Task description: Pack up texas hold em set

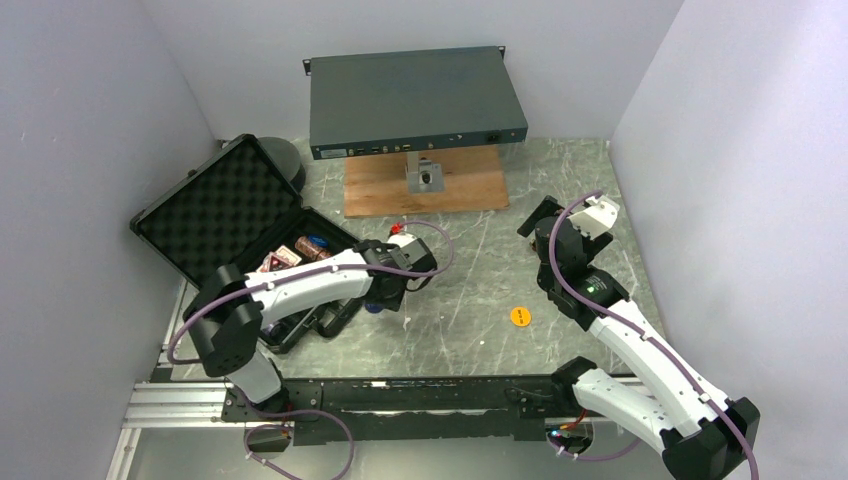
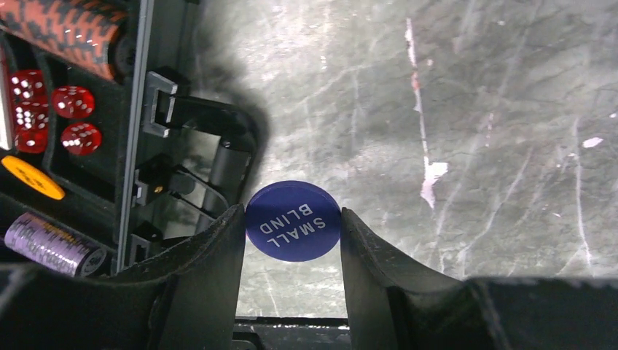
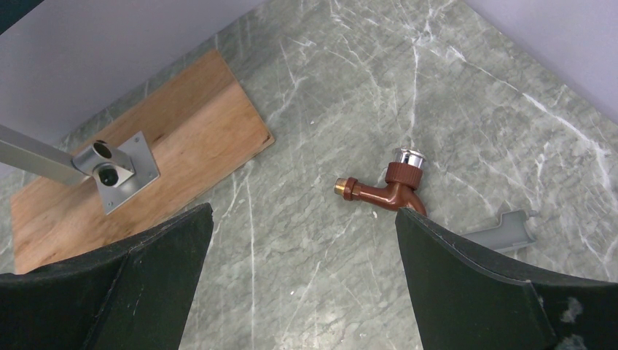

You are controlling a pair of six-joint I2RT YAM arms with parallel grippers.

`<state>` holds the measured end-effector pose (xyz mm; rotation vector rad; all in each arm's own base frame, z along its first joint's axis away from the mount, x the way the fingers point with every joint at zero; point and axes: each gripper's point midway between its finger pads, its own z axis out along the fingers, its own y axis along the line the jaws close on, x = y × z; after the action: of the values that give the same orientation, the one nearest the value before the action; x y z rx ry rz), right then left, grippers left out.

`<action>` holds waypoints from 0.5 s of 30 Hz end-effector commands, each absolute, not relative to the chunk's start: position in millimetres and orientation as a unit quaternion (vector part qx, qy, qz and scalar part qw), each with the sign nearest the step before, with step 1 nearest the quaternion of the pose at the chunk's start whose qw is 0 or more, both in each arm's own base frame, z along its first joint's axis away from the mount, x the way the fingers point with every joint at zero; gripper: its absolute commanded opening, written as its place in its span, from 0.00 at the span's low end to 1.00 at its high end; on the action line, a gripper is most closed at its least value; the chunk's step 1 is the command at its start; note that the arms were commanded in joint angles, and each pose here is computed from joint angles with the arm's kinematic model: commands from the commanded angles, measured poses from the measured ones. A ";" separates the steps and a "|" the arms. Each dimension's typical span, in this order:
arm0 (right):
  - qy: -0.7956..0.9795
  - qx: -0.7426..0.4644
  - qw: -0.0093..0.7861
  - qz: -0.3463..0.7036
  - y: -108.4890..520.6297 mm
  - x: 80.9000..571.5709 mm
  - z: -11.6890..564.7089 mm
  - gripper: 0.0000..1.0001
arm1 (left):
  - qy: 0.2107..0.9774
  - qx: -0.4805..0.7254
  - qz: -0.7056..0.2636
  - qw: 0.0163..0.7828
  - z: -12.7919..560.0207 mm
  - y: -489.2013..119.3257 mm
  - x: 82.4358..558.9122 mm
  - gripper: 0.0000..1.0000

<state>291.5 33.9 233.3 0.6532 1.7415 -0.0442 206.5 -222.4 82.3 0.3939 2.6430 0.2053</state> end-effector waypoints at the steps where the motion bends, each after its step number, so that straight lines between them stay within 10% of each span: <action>1: 0.743 0.285 0.606 -0.016 33.5 294.5 238.0 1.00 | 0.958 0.114 0.077 0.252 99.3 -203.4 212.2 0.36; 15: 0.743 0.285 0.605 -0.015 34.2 294.8 238.1 1.00 | 0.954 0.054 0.104 0.278 122.7 -141.0 211.9 0.38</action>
<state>291.6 33.9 233.3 0.6533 1.7416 -0.0442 211.0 -166.8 112.6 0.2349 2.5921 0.2383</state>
